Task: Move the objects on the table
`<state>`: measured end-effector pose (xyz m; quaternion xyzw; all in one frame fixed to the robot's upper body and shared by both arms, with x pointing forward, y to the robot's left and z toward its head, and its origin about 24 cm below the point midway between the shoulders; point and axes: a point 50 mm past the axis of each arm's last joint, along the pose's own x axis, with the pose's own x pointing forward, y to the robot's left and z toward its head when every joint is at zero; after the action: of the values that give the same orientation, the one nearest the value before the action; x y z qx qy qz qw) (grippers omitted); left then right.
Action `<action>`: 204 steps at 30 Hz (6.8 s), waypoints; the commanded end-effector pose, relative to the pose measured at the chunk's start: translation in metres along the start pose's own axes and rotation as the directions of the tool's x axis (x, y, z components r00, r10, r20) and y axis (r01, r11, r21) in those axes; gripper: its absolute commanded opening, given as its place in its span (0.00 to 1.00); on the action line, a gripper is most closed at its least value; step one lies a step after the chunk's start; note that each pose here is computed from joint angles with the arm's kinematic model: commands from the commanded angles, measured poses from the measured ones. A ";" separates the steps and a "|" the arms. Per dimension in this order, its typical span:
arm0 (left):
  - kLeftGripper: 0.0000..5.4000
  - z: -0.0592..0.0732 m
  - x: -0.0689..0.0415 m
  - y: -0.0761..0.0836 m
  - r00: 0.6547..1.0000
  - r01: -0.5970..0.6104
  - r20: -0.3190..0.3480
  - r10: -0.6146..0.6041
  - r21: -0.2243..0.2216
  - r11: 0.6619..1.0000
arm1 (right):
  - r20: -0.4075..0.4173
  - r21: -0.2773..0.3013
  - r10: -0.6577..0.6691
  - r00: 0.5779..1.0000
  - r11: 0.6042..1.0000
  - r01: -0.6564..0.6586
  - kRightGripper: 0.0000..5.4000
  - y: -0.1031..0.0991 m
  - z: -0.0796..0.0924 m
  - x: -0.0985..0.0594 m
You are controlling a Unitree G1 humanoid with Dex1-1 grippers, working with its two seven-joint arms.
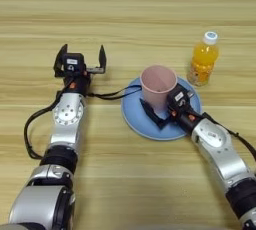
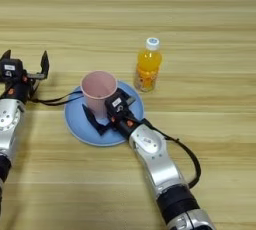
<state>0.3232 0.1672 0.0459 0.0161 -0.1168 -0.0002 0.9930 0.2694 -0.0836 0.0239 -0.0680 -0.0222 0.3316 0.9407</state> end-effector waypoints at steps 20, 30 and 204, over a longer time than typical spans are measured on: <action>1.00 0.003 0.001 -0.004 1.000 0.005 0.014 -0.005 0.005 1.000 | -0.038 0.069 0.054 0.998 0.996 -0.052 1.00 -0.001 0.024 -0.057; 1.00 0.003 0.002 -0.002 1.000 -0.002 0.009 0.002 0.016 1.000 | 0.037 0.036 0.000 0.999 0.999 -0.002 1.00 -0.016 0.060 -0.085; 0.99 -0.018 -0.020 0.067 0.992 -0.108 -0.058 0.111 0.044 0.993 | 0.107 0.100 -0.725 0.680 0.689 0.718 1.00 -0.125 -0.018 -0.083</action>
<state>0.3032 0.2350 0.0209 0.0362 -0.0773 0.0598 0.9946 0.2801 -0.2343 0.0234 -0.0150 -0.0940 -0.0608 0.9936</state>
